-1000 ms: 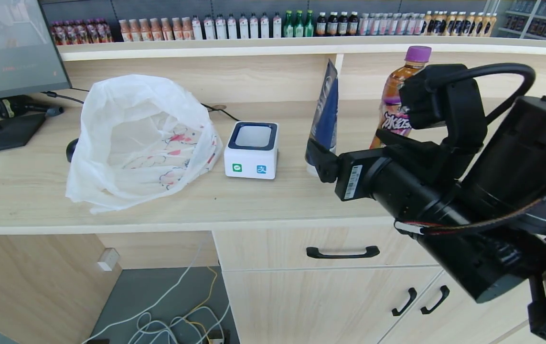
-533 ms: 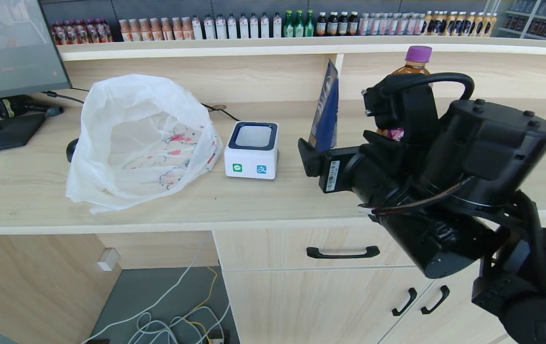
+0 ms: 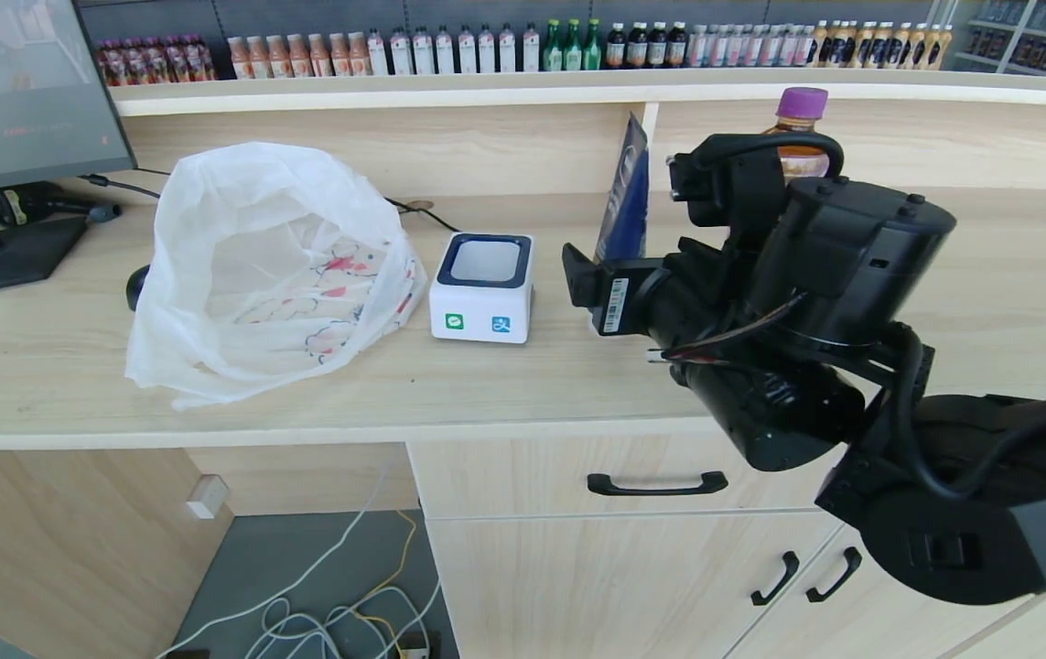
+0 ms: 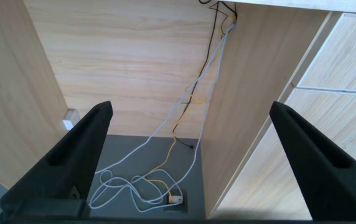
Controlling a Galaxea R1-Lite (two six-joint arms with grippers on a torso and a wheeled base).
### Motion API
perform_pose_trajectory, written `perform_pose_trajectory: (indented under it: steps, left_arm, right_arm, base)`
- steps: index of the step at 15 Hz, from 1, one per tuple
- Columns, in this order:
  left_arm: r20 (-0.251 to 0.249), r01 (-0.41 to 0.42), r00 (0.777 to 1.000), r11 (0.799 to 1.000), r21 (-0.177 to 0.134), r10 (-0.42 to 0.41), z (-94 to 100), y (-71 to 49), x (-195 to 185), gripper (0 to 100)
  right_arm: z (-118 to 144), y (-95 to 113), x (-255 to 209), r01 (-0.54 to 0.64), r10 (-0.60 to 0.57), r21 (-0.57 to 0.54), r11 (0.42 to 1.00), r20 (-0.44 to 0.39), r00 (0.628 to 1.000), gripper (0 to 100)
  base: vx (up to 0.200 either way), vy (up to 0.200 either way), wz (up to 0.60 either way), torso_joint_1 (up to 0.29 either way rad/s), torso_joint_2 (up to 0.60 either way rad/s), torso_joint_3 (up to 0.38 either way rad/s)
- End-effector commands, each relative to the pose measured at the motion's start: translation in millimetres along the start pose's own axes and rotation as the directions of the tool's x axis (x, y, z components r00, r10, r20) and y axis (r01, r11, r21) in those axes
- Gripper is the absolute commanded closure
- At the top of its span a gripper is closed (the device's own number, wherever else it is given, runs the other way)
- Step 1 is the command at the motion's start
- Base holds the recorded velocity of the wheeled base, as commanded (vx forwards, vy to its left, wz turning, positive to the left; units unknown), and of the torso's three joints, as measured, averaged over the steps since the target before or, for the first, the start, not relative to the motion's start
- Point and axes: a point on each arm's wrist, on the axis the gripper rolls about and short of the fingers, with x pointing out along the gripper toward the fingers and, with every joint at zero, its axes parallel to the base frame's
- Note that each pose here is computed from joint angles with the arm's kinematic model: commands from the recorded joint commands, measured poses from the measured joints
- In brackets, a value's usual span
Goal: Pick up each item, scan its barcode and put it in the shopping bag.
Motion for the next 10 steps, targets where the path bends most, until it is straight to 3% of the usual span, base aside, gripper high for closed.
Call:
perform_pose_trajectory:
  steps: [1,10]
  left_arm:
    - [0.0,-0.001,1.0,1.0,0.0,0.001,0.0,0.0,0.0,0]
    - [0.0,-0.001,1.0,1.0,0.0,0.001,0.0,0.0,0.0,0]
  right_arm:
    - [-3.7,2.3,4.6,0.001,-0.001,-0.003,1.0,-0.003,1.0,0]
    - [-8.4,-0.3,39.8,0.043,-0.044,0.006,0.999,0.027,0.999,0]
  base:
    - [0.0,0.0,0.0,0.0,0.0,0.0]
    - [0.0,0.0,0.0,0.0,0.0,0.0]
